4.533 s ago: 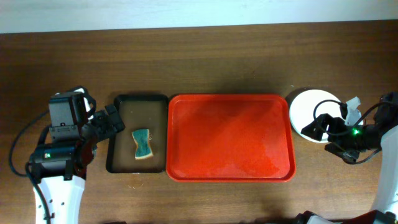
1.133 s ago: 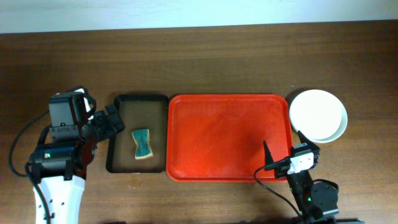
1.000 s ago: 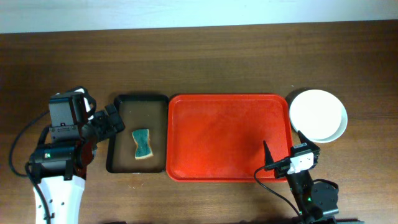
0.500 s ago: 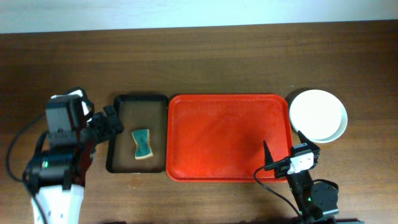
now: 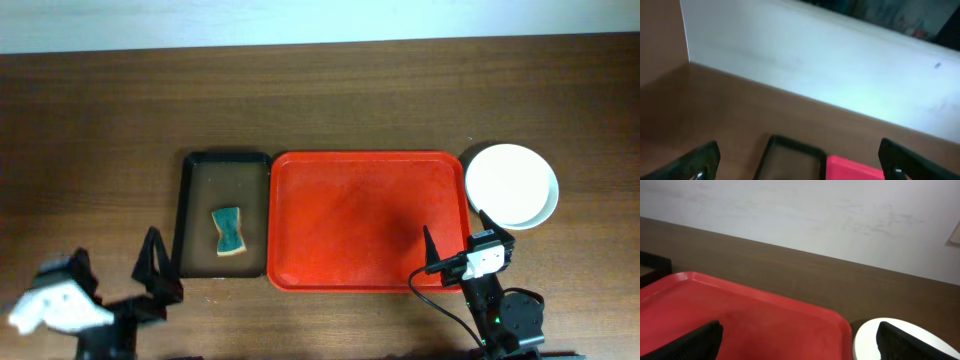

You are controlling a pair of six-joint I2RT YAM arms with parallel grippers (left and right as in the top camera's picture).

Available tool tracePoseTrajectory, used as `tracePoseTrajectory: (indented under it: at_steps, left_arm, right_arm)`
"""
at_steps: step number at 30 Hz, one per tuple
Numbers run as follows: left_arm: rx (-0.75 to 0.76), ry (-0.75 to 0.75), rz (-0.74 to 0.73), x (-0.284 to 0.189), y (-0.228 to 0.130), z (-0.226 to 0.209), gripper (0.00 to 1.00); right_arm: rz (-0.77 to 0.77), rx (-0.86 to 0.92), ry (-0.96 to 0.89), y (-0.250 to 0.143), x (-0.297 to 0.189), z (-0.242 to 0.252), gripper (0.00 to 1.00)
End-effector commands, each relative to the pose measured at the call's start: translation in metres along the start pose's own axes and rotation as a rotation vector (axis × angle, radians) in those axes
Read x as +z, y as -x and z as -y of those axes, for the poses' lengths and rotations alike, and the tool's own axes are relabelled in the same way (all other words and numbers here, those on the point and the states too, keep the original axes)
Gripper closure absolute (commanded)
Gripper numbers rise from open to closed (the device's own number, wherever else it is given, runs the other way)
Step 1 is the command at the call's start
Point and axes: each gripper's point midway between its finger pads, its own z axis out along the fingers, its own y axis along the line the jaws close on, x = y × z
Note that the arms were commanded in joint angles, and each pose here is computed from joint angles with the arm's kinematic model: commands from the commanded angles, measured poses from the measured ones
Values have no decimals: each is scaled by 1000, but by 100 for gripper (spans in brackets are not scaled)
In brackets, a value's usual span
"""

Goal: Clean dirty plates on tray and stack at the side

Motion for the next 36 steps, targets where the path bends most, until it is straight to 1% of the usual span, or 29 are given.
tracePoseTrajectory:
  at_steps: [1, 3, 5, 6, 8, 11, 13, 15, 20, 26, 30, 32, 34, 36]
  left_arm:
    - [-12, -60, 126, -7, -7, 1, 1]
    - [-22, -125, 238, -8, -2, 7, 1]
    - [-36, -224, 388, -12, 8, 18, 1]
    - [-40, -250, 426, -11, 11, 22, 1]
    - [-41, -343, 546, -14, 24, 35, 1]
    - [-44, -406, 685, -19, 32, 41, 1]
    - [-47, -423, 742, -17, 27, 40, 1]
    - [-48, -428, 757, -10, 16, 38, 1]
    - [-41, -402, 660, 24, -29, 30, 1]
    - [-38, -355, 557, 53, -72, 18, 1]
    - [-17, -289, 337, 81, -120, 7, 1]
    - [31, -235, 172, 94, -160, -4, 1]
    - [130, -182, -3, 100, -205, -17, 1]
    - [188, -184, 4, 100, -205, -16, 1]
  right_arm:
    - [-3, 7, -2, -3, 0, -1, 2]
    - [-3, 7, -2, -2, 0, -1, 2]
    - [-3, 7, -2, -3, 0, -1, 2]
    - [-3, 7, -2, -3, 0, -1, 2]
    - [-3, 7, -2, -3, 0, -1, 2]
    - [-3, 7, -2, -3, 0, -1, 2]
    - [-3, 7, -2, -3, 0, -1, 2]
    - [-3, 7, -2, -3, 0, -1, 1]
    - [-3, 7, -2, -3, 0, -1, 2]
    - [-3, 7, -2, -3, 0, -1, 1]
    - [-3, 7, -2, -3, 0, -1, 2]
    - [-3, 7, -2, -3, 0, -1, 2]
    - [-3, 7, -2, -3, 0, -1, 2]
    - [-3, 7, -2, -3, 0, -1, 2]
